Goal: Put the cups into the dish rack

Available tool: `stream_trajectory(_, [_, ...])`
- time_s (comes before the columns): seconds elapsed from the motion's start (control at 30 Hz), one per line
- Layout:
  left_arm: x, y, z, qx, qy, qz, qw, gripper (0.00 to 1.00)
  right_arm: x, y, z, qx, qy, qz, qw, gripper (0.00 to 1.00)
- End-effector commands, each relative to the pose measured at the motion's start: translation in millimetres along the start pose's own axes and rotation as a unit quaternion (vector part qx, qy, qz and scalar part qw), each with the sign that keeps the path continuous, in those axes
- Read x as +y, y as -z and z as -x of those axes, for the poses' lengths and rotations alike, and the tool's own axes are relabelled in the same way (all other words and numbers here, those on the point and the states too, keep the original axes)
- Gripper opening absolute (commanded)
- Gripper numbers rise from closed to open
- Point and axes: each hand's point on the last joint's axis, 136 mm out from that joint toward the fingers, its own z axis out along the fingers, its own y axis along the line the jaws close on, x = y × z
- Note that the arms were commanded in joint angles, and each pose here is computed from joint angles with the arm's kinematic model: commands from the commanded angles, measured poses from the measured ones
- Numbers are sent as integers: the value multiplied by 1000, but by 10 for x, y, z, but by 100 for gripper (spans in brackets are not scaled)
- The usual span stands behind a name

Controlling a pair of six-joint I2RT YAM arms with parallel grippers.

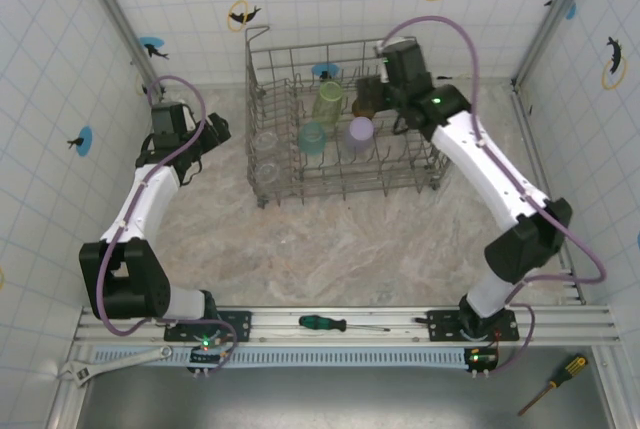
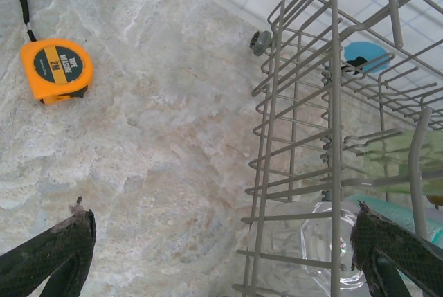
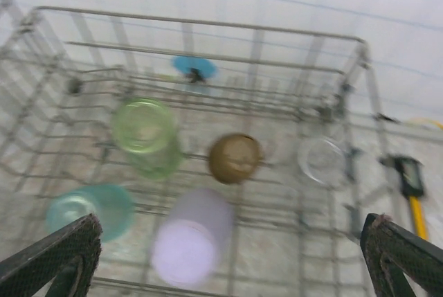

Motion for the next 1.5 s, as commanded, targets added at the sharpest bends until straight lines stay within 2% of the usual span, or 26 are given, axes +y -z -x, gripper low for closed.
stream_trajectory(0.0, [-81, 121, 118, -24, -6, -14, 1000, 97, -642, 106, -318, 34, -78, -59, 995, 100])
stream_trajectory(0.13, [-173, 164, 100, -21, -11, -39, 999, 98, -1271, 214, -666, 52, -152, -107, 981, 100])
stream_trajectory(0.23, [-260, 196, 90, -17, -9, -62, 998, 98, -1602, 252, -918, 78, -201, -123, 969, 100])
stream_trajectory(0.43, [-332, 241, 85, -15, -2, -79, 997, 98, -2259, 353, -1495, 141, -245, -200, 938, 100])
stream_trajectory(0.57, [-371, 254, 63, -12, 4, -93, 996, 98, -2495, 370, -1810, 165, -254, -233, 924, 100])
stream_trajectory(0.77, [-374, 258, 62, -12, 5, -93, 996, 98, -2486, 153, -2191, 201, -276, -212, 916, 97])
stream_trajectory(0.9, [-385, 247, 56, -10, 8, -98, 995, 98, -2500, -11, -2358, 225, -292, -200, 908, 85])
stream_trajectory(1.0, [-410, 273, 60, -11, 8, -103, 995, 97, -2564, -74, -2479, 246, -290, -213, 900, 80])
stream_trajectory(1.17, [-401, 305, 95, -19, 6, -100, 995, 98, -2644, -141, -2661, 291, -284, -231, 884, 65])
stream_trajectory(1.27, [-421, 298, 72, -14, 7, -106, 994, 97, -2656, -170, -2766, 298, -283, -237, 880, 59])
stream_trajectory(1.4, [-420, 289, 80, -13, 8, -106, 994, 97, -2629, -219, -2835, 308, -288, -230, 877, 36])
stream_trajectory(1.47, [-429, 294, 74, -12, 7, -109, 994, 97, -2623, -216, -2879, 313, -288, -230, 875, 21])
